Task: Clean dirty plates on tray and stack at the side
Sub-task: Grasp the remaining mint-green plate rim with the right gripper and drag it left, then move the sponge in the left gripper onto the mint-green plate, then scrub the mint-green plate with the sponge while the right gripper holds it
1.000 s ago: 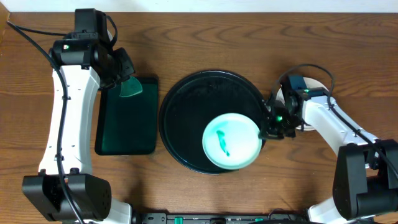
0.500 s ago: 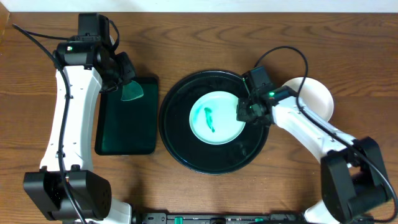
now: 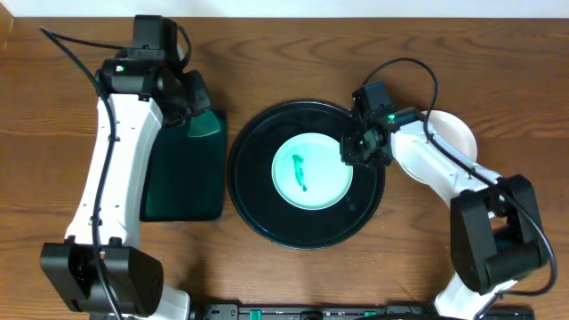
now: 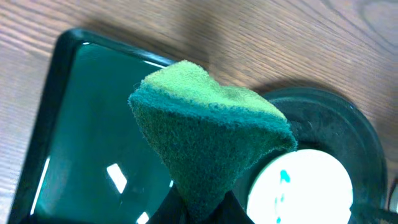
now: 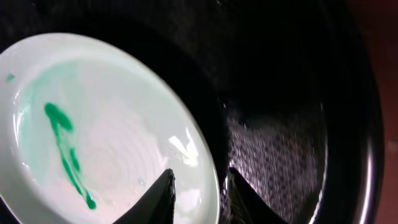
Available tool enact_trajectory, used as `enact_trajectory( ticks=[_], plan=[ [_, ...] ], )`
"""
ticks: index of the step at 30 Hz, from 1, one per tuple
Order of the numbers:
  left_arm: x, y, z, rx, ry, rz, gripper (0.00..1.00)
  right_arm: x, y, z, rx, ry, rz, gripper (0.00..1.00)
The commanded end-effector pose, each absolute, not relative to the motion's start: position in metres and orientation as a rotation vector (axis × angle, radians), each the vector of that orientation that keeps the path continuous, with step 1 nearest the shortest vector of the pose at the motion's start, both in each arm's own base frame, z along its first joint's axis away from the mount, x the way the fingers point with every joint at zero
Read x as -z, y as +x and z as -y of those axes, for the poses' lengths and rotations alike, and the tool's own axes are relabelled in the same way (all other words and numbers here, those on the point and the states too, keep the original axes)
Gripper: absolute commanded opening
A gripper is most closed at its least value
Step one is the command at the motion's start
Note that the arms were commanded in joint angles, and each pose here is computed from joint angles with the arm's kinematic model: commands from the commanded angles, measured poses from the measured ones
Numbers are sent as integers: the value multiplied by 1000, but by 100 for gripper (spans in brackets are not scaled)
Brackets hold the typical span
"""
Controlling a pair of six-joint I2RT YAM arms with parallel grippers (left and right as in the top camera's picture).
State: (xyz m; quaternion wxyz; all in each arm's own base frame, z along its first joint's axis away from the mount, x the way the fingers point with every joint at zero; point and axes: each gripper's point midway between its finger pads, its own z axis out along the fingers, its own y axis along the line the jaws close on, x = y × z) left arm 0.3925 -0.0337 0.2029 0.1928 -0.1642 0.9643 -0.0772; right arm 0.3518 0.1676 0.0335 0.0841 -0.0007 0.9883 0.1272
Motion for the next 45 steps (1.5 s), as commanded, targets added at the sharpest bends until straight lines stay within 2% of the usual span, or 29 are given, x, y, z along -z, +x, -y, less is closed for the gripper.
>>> enact_trajectory(
  ticks=[1, 4, 9, 10, 16, 20, 25, 30, 37, 42, 45],
  plan=[
    [-202, 394, 45, 214, -434, -2706, 7, -16, 351, -173, -445, -196, -2985, 25],
    [-202, 393, 51, 218, -411, -2711, 7, -5, 345, -177, -483, -267, -3013, 24],
    [-201, 391, 58, 224, -396, -2716, 7, -5, 347, -179, -496, -278, -3010, 2],
    [-201, 390, 60, 226, -400, -2719, 7, -6, 347, -180, -498, -259, -3011, 1],
    [-182, 379, 83, 230, -341, -2779, 7, -6, 348, -179, -508, -38, -3046, 1],
    [-147, 371, 104, 229, -330, -2843, 7, -4, 348, -179, -506, 80, -3055, 1],
    [-102, 367, 134, 232, -382, -2904, 7, -1, 347, -179, -499, 80, -3065, 1],
    [-75, 361, 171, 222, -272, -2952, 7, 1, 347, -179, -497, 81, -3069, 1],
    [-22, 354, 186, 117, -294, -3036, 7, 1, 347, -179, -499, 81, -3067, 1],
    [15, 332, 210, 291, -297, -3202, 7, 1, 347, -179, -498, 81, -3067, 1],
    [19, 321, 236, 527, -169, -3258, 7, 1, 347, -179, -499, 81, -3066, 1]
  ],
)
